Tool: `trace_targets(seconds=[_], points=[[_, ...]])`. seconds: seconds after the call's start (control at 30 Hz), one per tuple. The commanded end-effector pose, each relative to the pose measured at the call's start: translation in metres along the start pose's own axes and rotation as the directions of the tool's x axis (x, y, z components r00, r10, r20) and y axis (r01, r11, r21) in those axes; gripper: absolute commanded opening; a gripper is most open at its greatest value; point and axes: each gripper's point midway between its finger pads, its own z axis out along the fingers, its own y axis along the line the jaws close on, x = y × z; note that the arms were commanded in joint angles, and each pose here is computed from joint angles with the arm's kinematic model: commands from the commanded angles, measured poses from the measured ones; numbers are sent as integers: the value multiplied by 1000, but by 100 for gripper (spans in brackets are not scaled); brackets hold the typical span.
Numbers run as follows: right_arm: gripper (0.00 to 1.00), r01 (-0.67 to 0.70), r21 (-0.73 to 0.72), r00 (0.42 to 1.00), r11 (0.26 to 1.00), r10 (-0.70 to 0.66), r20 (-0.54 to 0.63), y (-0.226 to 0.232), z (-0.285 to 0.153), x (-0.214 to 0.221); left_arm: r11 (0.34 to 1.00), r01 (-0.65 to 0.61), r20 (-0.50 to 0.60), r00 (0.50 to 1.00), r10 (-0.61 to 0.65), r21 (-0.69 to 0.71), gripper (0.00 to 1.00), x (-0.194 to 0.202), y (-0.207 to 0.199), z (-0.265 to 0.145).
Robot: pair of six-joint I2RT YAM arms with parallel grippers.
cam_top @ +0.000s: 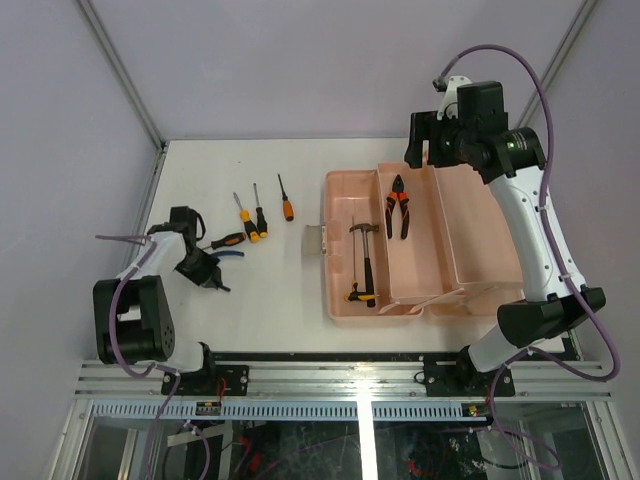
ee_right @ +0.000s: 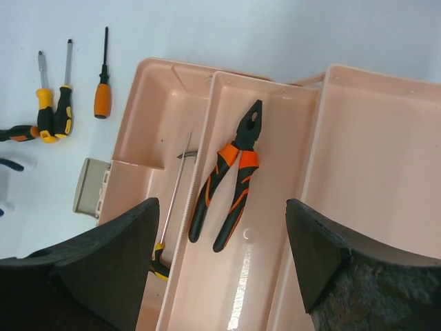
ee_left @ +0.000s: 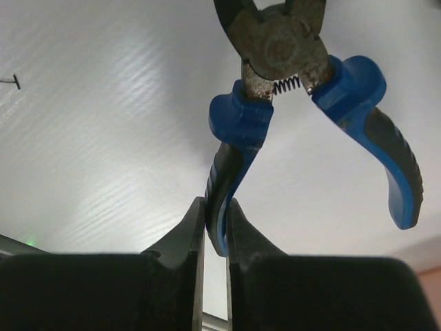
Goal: Pack the tool kit
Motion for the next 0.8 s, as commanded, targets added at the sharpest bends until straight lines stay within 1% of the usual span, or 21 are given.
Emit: trace_targets(seconds=[0.0,0.1,0.2,0.27,0.37,0.5,0.67,0.77], points=[[81,38,-113,999,993,-38,3,22,0,-7,972,-150,143,982,125,179,0,-25,-36,-57],[81,42,-195,999,980,-42,4,37,4,-8,940,-237,185,963,195,246,0,-26,-50,-83],[80,62,-302,998,951,-67,-6,60,10,-5,877,-369,189,927,323,308,0,-8,-76,-101],[80,82,-356,996,931,-90,-6,77,10,-5,821,-453,203,891,406,347,0,8,-97,-113],[79,102,-390,992,915,-122,-26,99,29,-5,725,-567,268,824,500,390,0,27,-131,-135],[78,119,-438,991,891,-133,-2,128,36,-15,580,-691,346,720,601,431,0,55,-171,-161],[75,110,-519,988,848,-150,-36,168,46,-3,443,-767,403,628,666,464,0,84,-203,-186],[73,106,-558,984,823,-167,-59,185,45,8,405,-783,417,603,680,473,0,92,-213,-193]])
